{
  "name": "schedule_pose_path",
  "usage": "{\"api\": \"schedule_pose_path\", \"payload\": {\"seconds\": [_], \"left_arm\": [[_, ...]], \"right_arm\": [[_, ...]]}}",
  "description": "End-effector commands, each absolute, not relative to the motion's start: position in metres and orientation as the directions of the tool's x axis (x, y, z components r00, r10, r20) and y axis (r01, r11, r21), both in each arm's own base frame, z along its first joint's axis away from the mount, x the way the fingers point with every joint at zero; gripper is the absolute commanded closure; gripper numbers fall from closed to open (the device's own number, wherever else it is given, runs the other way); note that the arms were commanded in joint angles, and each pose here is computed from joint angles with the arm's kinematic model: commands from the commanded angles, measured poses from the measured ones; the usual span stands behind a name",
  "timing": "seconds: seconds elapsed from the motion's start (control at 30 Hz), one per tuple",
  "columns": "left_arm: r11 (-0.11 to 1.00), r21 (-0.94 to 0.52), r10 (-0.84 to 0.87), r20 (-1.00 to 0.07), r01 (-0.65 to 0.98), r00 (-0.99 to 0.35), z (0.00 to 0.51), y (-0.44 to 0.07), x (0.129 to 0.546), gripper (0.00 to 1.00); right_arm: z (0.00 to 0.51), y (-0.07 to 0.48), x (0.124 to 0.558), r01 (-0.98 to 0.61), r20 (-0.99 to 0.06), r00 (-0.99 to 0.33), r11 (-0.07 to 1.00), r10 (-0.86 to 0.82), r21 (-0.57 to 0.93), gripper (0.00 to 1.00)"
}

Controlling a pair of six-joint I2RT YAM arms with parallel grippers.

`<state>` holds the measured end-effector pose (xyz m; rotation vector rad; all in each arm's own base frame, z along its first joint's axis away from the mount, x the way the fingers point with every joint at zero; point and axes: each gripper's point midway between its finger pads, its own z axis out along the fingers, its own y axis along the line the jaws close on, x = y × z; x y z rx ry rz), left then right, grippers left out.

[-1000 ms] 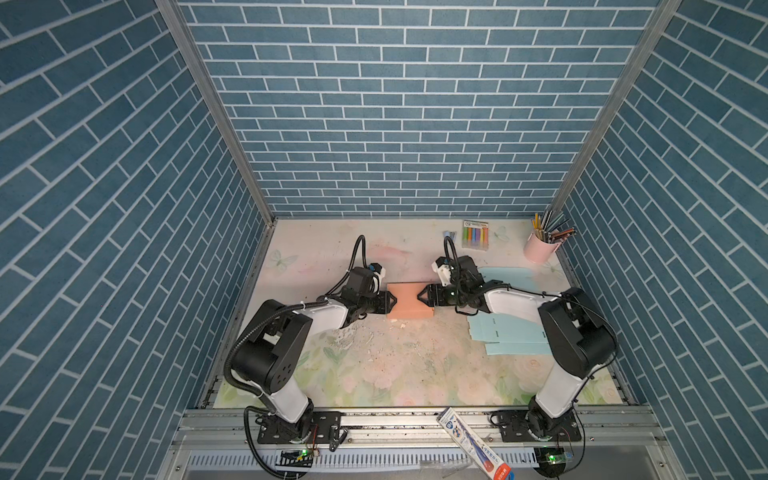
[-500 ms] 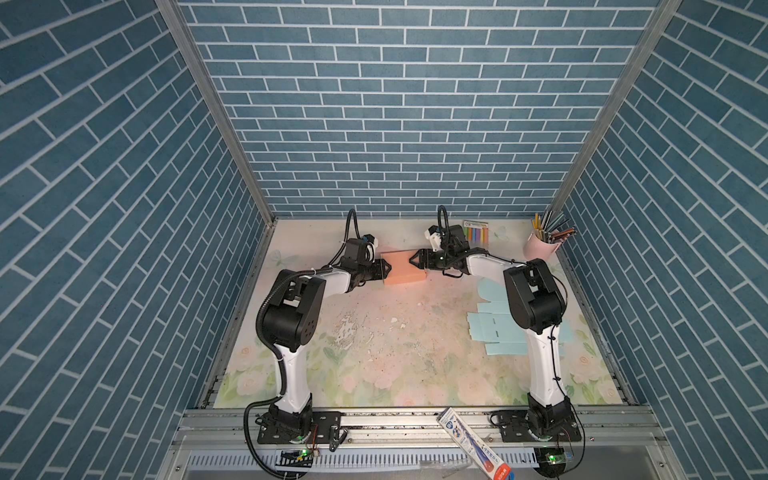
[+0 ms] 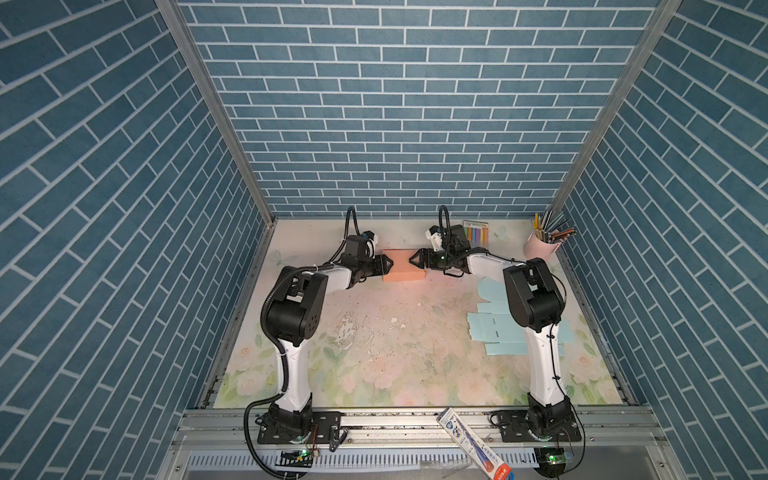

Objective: Fold the paper box

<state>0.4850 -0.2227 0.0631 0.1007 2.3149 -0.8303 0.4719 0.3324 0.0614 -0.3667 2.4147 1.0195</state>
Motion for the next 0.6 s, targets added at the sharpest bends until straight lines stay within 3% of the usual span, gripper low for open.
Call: {"api": "schedule_pose_path", "payload": {"seconds": [0.0,0.3,0.4,0.57], "left_arm": [[0.746,-0.581,-0.142,-0.617,0.325,-0.774,0.07,-0.234,0.485,0.47],[0.724,-0.618,-0.214,-0.625,0.308,-0.75,0.09,-0.21,0.483,0.17],[0.745,-0.595,-0.214,-0.642,0.302,-0.736,0.098,-0.201,0.477,0.12],[0.758,-0.575,-0.219,-0.669,0.308,-0.71,0.114,-0.192,0.449,0.12]], "right_arm": [[0.09,0.346,0.457,-0.48,-0.572,-0.817,0.642,-0.078,0.598,0.19],[0.111,0.305,0.47,-0.436,-0.626,-0.778,0.755,-0.044,0.489,0.05],[0.123,0.289,0.466,-0.426,-0.644,-0.765,0.774,-0.03,0.469,0.05],[0.14,0.257,0.45,-0.416,-0.672,-0.738,0.832,-0.072,0.368,0.06]]}}
